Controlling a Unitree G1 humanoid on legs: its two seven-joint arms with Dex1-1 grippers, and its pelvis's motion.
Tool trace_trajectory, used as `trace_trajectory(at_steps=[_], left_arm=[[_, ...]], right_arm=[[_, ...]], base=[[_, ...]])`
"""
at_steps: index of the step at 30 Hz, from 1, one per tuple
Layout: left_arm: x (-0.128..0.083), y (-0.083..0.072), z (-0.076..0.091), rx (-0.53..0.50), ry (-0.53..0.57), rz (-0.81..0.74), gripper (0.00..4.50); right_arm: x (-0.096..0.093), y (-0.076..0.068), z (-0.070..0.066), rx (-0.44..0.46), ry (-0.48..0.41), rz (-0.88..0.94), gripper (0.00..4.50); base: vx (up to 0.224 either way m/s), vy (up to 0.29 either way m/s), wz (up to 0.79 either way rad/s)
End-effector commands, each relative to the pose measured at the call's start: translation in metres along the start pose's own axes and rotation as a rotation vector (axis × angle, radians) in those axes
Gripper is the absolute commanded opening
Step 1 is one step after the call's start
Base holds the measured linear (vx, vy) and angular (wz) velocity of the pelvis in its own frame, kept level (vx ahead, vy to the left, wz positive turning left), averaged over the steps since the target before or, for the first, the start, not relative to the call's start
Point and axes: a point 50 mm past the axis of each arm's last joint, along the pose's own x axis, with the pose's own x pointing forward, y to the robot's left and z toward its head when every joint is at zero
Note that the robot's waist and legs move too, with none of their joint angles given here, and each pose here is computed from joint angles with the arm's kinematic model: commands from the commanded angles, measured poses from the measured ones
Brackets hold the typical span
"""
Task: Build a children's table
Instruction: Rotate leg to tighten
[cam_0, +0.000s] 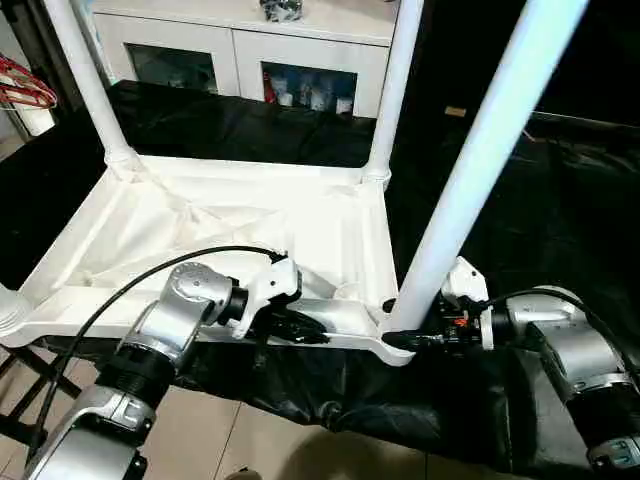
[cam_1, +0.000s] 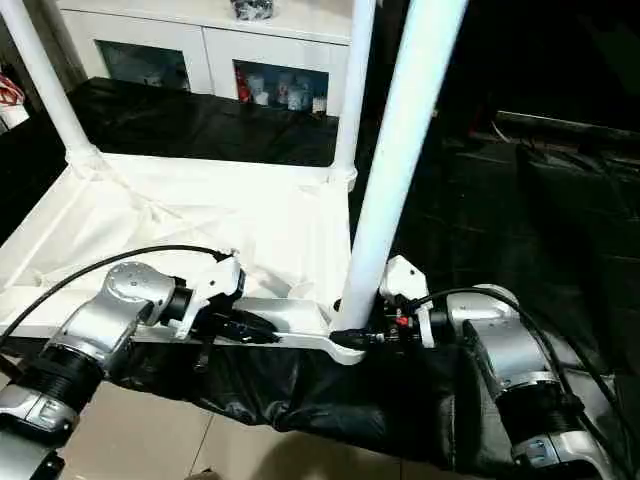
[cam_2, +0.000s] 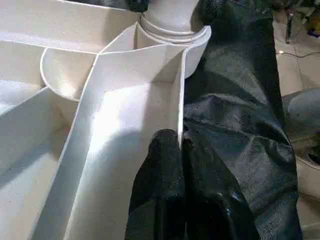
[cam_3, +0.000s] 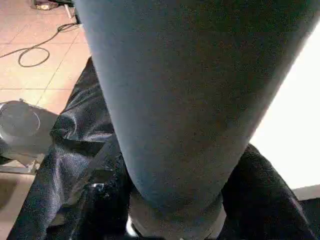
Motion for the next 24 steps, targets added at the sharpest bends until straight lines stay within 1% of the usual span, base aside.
trace_trajectory(at_steps=[1,7,9,11,13,15,17,18,20,21,22,24], left_arm=[[-0.002,0.008,0.010,0.021,-0.016,0.046,0.00],[0.004,0.010,0.013,0.002,-0.060,0.096,0.00],[0.010,0.011,0.017,-0.025,-0.109,0.146,0.00],[0.014,0.013,0.020,-0.035,-0.124,0.206,0.00],[0.019,0.015,0.022,-0.049,-0.132,0.242,0.00],[0.025,0.016,0.024,-0.058,-0.138,0.284,0.00],[0.037,0.017,0.028,-0.074,-0.148,0.319,0.00],[0.045,0.017,0.031,-0.083,-0.153,0.327,0.00],[0.050,0.016,0.033,-0.085,-0.157,0.331,0.00],[0.056,0.017,0.037,-0.086,-0.155,0.347,0.00],[0.056,0.017,0.037,-0.086,-0.155,0.347,0.00],[0.060,0.017,0.039,-0.078,-0.150,0.353,0.00]], right_arm=[[0.019,0.015,-0.014,0.049,0.046,0.128,2.10],[0.025,0.019,-0.016,0.076,0.007,0.090,2.04],[0.031,0.021,-0.018,0.113,-0.045,0.014,2.02],[0.040,0.017,-0.021,0.167,-0.074,-0.103,2.00],[0.048,0.012,-0.022,0.191,-0.110,-0.205,1.99],[0.057,0.005,-0.025,0.262,-0.113,-0.319,1.98],[0.072,0.000,-0.027,0.315,-0.103,-0.428,1.98],[0.082,-0.002,-0.027,0.326,-0.094,-0.471,1.98],[0.087,-0.004,-0.025,0.328,-0.091,-0.496,1.98],[0.095,-0.009,-0.021,0.359,-0.097,-0.564,1.98],[0.095,-0.009,-0.021,0.359,-0.097,-0.564,1.97],[0.103,-0.011,-0.016,0.375,-0.108,-0.593,1.97]], base=[[0.000,0.000,0.00],[0.000,0.000,0.00],[0.000,0.000,0.00],[0.000,0.000,0.00],[0.000,0.000,0.00],[0.000,0.000,0.00],[0.000,0.000,0.00],[0.000,0.000,0.00],[0.000,0.000,0.00],[0.000,0.000,0.00],[0.000,0.000,0.00],[0.000,0.000,0.00]])
